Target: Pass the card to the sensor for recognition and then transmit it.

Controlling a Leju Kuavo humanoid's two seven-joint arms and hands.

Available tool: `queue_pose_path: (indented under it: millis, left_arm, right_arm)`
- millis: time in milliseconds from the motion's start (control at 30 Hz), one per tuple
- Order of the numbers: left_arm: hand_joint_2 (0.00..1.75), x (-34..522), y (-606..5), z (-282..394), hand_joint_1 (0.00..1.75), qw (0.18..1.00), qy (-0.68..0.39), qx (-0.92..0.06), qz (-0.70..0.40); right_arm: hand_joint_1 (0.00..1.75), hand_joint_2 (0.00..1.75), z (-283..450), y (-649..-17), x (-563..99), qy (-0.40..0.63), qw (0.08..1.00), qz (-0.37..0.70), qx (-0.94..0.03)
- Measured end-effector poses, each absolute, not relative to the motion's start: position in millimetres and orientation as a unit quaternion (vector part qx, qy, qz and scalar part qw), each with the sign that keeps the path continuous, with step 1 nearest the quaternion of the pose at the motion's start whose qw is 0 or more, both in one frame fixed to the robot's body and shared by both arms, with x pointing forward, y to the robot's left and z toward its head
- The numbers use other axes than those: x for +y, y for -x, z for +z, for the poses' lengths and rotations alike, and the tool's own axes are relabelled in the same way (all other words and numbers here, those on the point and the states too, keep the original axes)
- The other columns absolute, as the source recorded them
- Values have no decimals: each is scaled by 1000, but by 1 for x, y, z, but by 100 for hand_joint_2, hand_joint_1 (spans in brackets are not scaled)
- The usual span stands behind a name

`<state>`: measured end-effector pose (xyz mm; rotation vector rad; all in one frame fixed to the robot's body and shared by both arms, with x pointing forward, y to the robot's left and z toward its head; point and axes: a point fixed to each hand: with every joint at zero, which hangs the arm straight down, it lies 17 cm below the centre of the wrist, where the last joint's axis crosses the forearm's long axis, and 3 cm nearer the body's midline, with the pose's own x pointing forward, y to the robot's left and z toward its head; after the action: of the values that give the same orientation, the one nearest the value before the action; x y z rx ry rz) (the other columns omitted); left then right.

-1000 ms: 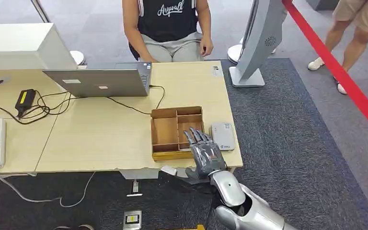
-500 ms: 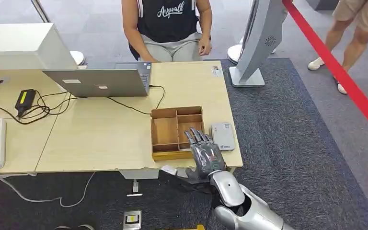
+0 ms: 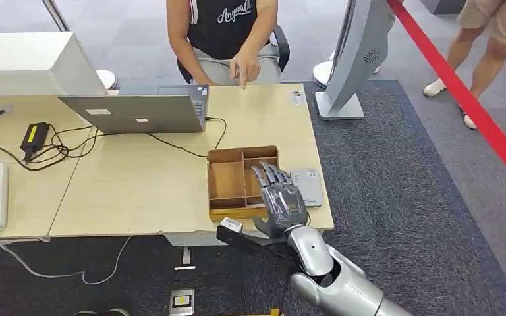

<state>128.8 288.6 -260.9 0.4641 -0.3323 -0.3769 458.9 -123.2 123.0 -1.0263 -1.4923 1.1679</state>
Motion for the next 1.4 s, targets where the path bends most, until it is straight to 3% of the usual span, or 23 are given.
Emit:
queue_pose_path:
  millis: [1400]
  left_arm:
    - [0,290,-130,-260,0,942,-231,-167,-177]
  right_arm:
    - [0,175,75,-468,-120,376,505,523,-574]
